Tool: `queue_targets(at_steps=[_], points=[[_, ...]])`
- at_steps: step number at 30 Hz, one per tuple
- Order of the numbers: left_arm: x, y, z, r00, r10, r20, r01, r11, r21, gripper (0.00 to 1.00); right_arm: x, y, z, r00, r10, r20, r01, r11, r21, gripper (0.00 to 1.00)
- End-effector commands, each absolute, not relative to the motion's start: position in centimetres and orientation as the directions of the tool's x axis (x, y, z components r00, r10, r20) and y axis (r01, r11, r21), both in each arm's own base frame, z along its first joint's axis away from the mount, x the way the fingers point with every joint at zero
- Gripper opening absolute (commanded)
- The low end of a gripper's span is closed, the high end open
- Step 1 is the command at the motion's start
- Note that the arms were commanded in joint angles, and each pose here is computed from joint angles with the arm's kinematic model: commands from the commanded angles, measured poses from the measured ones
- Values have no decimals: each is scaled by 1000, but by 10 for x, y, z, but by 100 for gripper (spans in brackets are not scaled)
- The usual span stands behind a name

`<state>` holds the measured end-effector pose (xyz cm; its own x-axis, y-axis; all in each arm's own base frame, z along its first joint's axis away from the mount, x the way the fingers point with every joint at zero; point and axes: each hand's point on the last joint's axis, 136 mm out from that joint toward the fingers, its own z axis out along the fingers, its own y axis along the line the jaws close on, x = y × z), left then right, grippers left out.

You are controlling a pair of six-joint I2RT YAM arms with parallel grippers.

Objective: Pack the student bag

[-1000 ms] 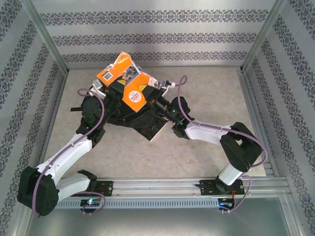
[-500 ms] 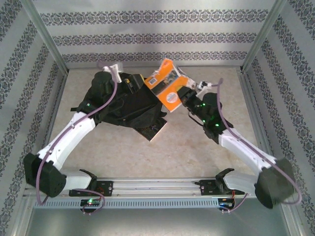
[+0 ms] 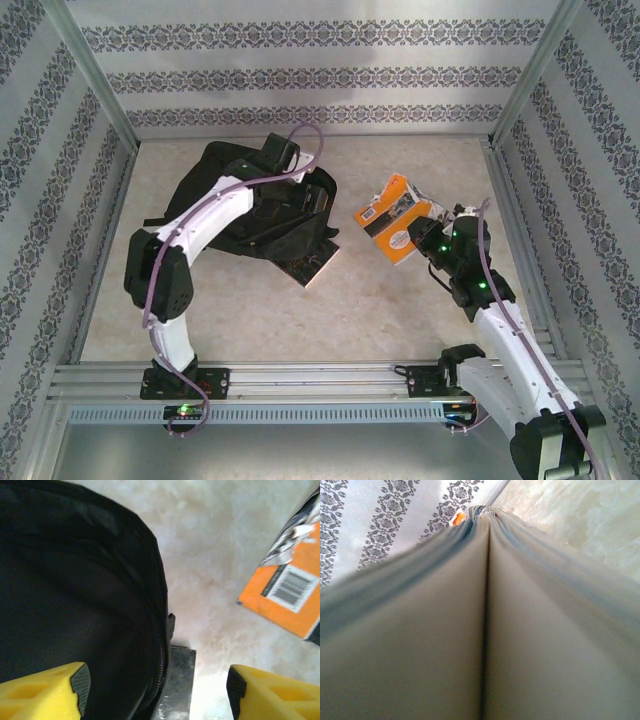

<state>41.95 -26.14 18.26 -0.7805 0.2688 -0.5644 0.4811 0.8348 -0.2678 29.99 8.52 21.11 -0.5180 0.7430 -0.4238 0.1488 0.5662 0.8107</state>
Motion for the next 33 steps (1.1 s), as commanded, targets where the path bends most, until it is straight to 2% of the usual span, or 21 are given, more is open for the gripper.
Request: queue_targets(at_steps=[1,12,16,22,23,29,33], points=[[408,-261,170,-777,379,-503,545,805,-236,72,297,86,221,-523,729,-441,89,561,823,0],[414,-267,141,-809,369,-458,521,811,-266,57,299,84,210,-535,733,-421,98,548,830,0],[414,-268,133,-817,369,-444,515,812,-274,40,301,85,210,-541,732,-414,96,543,834,0],[421,-262,139,-811,349,-468,498,832,-242,3,302,90,212,-551,728,-407,82,533,842,0],[423,-261,145,-805,339,-488,496,835,-239,0,302,91,213,-556,724,-408,76,534,842,0],[430,-253,201,-737,217,-640,467,848,-250,0,302,107,222,-580,685,-441,22,554,832,0],[429,-247,220,-734,102,-671,438,827,-353,0,301,117,235,-582,657,-479,-27,574,819,0]])
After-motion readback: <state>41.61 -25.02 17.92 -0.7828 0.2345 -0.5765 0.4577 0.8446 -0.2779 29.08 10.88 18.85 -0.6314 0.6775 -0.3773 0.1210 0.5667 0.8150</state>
